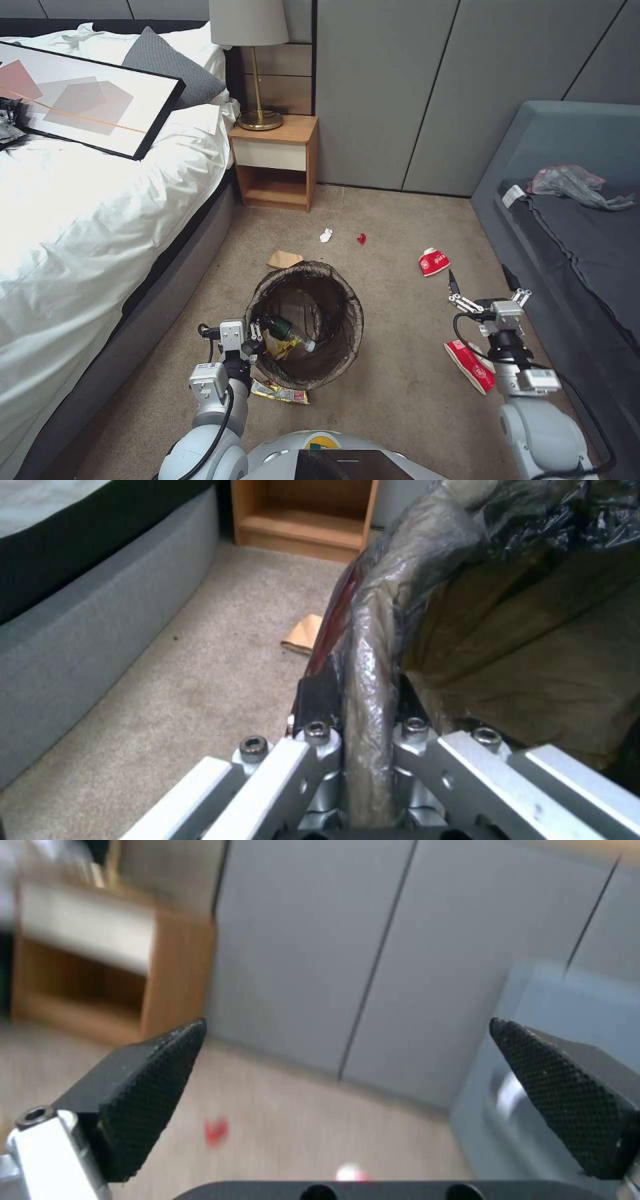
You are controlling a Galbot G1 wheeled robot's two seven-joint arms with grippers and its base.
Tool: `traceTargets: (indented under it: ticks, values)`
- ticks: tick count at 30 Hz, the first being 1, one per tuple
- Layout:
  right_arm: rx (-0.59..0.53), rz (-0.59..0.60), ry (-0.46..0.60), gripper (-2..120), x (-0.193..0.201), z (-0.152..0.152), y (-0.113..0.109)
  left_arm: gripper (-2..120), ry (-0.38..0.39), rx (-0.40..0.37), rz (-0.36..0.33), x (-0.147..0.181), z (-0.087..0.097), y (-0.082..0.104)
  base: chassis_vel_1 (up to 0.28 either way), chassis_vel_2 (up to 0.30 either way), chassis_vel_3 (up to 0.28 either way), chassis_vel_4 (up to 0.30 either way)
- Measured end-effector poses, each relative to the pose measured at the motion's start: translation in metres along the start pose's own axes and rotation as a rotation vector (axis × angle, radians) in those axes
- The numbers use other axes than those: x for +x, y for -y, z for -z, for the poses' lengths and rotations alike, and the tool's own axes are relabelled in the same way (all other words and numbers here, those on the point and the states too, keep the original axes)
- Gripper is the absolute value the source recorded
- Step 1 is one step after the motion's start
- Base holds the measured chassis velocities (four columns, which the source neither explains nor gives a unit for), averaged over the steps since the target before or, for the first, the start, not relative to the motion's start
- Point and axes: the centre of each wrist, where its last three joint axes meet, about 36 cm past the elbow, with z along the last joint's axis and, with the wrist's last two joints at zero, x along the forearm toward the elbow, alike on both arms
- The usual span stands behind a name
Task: Pick up the trash bin, then pick up the garbage from the floor and place it into the trash bin.
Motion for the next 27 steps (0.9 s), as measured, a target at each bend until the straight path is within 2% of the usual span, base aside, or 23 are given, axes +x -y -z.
traceTargets:
  ticks: [3, 5, 6, 8, 9, 11, 12, 14, 15, 17, 18, 21, 27]
  values:
    - [-0.007, 0.012, -0.062, 100, -0.005, -0.009, 0.008, 2, -0.001, -0.001, 0.001, 0.0, 0.0, 0.0, 0.0, 0.0, 0.0, 0.0]
    - [-0.008, 0.026, -0.191, 100, -0.016, -0.034, 0.026, 2, -0.001, -0.001, 0.001, 0.001, 0.0, 0.0, 0.0, 0.0, 0.0, 0.0]
    - [-0.008, 0.026, -0.191, 100, -0.016, -0.034, 0.026, 2, -0.001, -0.001, 0.001, 0.001, 0.0, 0.0, 0.0, 0.0, 0.0, 0.0]
    - [0.011, 0.069, -0.3, 100, -0.026, -0.069, 0.049, 2, 0.001, -0.003, 0.004, 0.001, 0.001, -0.001, 0.0, 0.0, 0.0, 0.0]
    - [0.011, 0.069, -0.3, 100, -0.026, -0.069, 0.049, 2, 0.001, -0.003, 0.004, 0.001, 0.001, -0.001, 0.0, 0.0, 0.0, 0.0]
    - [0.034, 0.102, -0.389, 100, -0.029, -0.096, 0.069, 2, 0.0, -0.005, 0.005, 0.001, 0.001, -0.001, 0.0, 0.0, 0.0, 0.0]
    - [0.034, 0.102, -0.389, 100, -0.029, -0.096, 0.069, 2, 0.0, -0.005, 0.005, 0.001, 0.001, -0.001, 0.0, 0.0, 0.0, 0.0]
    - [0.058, 0.123, -0.474, 100, -0.03, -0.123, 0.091, 2, -0.001, -0.007, 0.006, 0.002, 0.001, -0.001, 0.0, 0.0, 0.0, 0.0]
    - [0.058, 0.123, -0.474, 100, -0.03, -0.123, 0.091, 2, -0.001, -0.007, 0.006, 0.002, 0.001, -0.001, 0.0, 0.0, 0.0, 0.0]
    - [0.071, 0.122, -0.555, 100, -0.027, -0.147, 0.108, 2, -0.001, -0.007, 0.009, 0.002, 0.001, -0.001, 0.0, 0.0, 0.0, 0.0]
    - [0.071, 0.122, -0.555, 100, -0.027, -0.147, 0.108, 2, -0.001, -0.007, 0.009, 0.002, 0.001, -0.001, 0.0, 0.0, 0.0, 0.0]
    - [0.043, 0.111, -0.647, 100, -0.019, -0.164, 0.119, 2, -0.001, -0.006, 0.013, 0.001, 0.0, -0.001, 0.0, 0.0, 0.0, 0.0]
    - [0.033, 0.129, -0.719, 100, -0.006, -0.181, 0.121, 2, -0.002, -0.001, 0.011, 0.0, 0.0, 0.001, 0.0, 0.0, 0.0, 0.0]
